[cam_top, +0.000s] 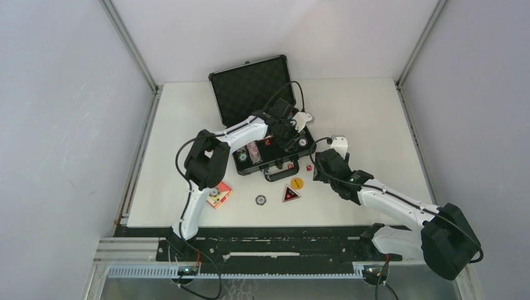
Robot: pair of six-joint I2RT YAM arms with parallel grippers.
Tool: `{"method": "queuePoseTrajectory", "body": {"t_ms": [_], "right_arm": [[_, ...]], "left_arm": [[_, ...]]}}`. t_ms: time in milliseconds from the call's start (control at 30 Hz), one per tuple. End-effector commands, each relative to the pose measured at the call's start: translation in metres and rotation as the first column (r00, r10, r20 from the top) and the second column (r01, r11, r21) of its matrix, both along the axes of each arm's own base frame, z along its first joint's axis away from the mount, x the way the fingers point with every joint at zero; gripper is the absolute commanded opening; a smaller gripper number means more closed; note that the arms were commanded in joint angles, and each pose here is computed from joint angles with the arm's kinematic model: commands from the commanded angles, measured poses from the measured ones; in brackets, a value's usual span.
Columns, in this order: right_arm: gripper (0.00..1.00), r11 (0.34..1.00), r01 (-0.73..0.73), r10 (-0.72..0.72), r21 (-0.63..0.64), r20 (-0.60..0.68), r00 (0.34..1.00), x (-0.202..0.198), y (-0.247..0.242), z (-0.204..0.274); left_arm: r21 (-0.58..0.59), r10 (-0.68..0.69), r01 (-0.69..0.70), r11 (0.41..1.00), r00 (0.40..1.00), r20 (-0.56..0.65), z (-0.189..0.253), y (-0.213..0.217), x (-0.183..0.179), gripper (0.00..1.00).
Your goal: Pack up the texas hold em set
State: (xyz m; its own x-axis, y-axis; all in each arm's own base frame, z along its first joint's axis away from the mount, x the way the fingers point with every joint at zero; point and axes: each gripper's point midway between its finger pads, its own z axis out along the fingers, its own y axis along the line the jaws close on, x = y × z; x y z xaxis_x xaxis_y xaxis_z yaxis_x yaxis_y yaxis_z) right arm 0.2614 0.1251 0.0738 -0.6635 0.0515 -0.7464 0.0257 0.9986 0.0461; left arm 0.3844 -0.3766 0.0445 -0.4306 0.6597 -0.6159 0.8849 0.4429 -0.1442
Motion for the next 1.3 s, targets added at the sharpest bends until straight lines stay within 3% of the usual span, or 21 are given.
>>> {"method": "queuePoseTrajectory", "body": {"t_ms": [0, 767, 967, 1100, 1267], "right_arm": [[0.7, 1.0, 0.006, -0.006, 0.015, 0.029, 1.0, 0.008, 0.002, 0.004], [0.7, 1.0, 0.004, -0.004, 0.006, 0.011, 1.0, 0.008, 0.005, -0.004], [0.68, 1.0, 0.005, -0.005, 0.014, 0.013, 1.0, 0.009, 0.007, -0.005], [0.55, 0.997, -0.025, 0.023, 0.068, 0.035, 0.999, 0.017, 0.018, 0.004], [0.22, 0.994, -0.073, 0.068, 0.085, 0.063, 0.996, 0.041, 0.034, 0.025]], "left_arm": [[-0.07, 0.014, -0.007, 0.998, 0.994, 0.111, 0.05, -0.008, 0.017, 0.37], [-0.1, 0.014, 0.003, 0.995, 0.986, 0.167, 0.089, -0.004, 0.016, 0.37], [-0.143, 0.093, -0.058, 0.988, 0.963, 0.255, 0.117, 0.001, 0.026, 0.37], [-0.193, 0.218, -0.16, 0.968, 0.916, 0.338, 0.139, 0.017, 0.037, 0.37], [-0.296, 0.402, -0.311, 0.903, 0.852, 0.334, 0.154, 0.049, 0.043, 0.37]]}}
